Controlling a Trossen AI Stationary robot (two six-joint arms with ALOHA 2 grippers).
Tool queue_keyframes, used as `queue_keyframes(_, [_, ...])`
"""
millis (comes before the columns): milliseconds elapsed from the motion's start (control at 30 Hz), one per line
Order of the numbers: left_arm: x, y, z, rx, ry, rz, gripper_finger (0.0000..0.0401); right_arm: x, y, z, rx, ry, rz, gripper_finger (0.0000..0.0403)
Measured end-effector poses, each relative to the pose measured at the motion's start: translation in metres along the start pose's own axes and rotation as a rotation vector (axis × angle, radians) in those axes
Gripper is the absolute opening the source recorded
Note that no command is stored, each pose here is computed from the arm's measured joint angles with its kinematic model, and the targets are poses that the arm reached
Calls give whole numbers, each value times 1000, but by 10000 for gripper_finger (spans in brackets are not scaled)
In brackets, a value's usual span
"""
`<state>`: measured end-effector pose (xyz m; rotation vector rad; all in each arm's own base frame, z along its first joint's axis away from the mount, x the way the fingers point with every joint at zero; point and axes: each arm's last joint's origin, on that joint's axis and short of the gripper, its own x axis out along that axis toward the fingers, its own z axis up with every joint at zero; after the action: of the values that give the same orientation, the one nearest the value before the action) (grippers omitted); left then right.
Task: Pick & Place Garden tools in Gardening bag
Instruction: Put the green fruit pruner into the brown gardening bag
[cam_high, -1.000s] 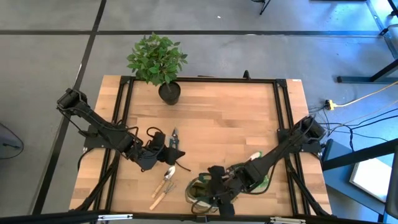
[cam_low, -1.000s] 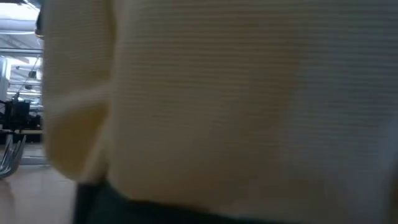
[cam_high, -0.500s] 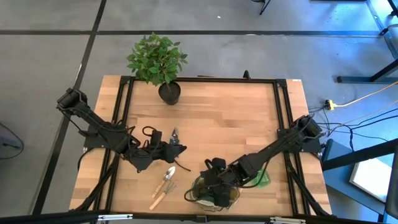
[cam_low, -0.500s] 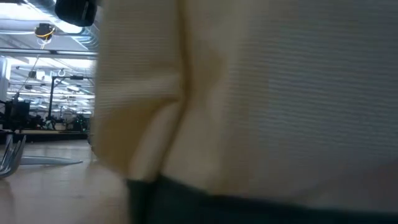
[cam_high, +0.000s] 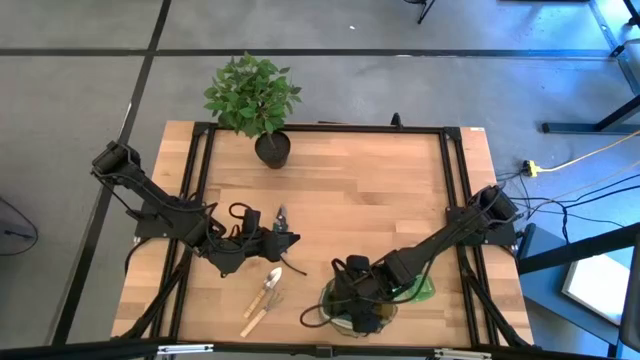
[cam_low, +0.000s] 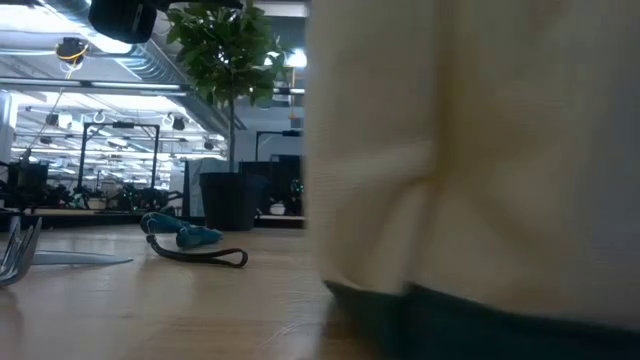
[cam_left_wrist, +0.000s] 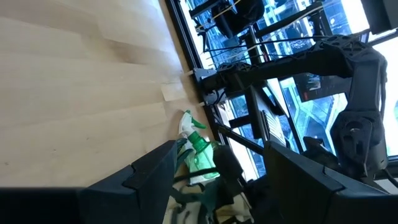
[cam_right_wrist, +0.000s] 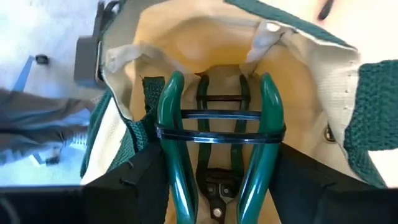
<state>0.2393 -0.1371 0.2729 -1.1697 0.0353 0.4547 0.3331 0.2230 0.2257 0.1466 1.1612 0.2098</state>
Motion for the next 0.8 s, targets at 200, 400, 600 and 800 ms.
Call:
queue_keyframes(200, [0, 0, 0, 3, -6, 1, 235, 5, 5, -6, -21, 26, -11, 225])
queue_keyframes(400, [0, 0, 1, 2, -20, 1, 235, 28, 2, -9, -18, 73, -46, 225])
queue_keyframes(600, [0, -1, 1, -2, -22, -2, 235, 32, 1, -10, -15, 96, -33, 225])
queue_keyframes(800, [0, 0, 1, 3, -23, -2, 235, 32, 3, -11, 4, 120, 2, 225])
